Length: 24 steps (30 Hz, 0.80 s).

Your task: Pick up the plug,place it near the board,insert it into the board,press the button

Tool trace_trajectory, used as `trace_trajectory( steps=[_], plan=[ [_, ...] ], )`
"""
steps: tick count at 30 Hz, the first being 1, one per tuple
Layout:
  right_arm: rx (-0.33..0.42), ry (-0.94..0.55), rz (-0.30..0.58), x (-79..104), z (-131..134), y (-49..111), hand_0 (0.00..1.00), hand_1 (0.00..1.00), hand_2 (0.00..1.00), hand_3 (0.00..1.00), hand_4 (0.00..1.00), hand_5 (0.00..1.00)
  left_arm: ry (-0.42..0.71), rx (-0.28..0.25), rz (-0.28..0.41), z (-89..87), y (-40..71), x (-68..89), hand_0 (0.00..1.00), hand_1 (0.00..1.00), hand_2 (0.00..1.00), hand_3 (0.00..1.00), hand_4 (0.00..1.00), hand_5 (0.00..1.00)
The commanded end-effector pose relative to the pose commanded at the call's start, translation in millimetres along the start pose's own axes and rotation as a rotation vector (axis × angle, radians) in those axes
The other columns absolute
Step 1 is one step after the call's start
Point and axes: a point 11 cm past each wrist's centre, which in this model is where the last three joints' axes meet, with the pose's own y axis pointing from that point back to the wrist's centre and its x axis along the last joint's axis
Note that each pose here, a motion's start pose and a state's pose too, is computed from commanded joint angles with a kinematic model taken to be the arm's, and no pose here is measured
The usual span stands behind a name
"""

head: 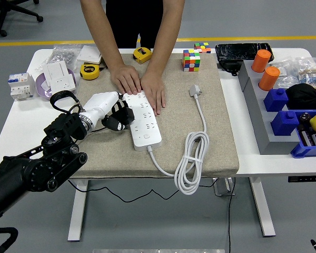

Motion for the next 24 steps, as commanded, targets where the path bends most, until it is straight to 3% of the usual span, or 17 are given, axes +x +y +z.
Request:
trace_trajectory(
  steps=[24],
  plan=[
    [0.000,0.000,0.003,0.9,-0.5,-0.1,0.959,0.845,0.779,0.787,0.998,0.998,-0.009,-0.018,0.005,8.5,-3.5,2.8,0.454,0.344,0.319,0.415,0.717,0.002]
  ],
)
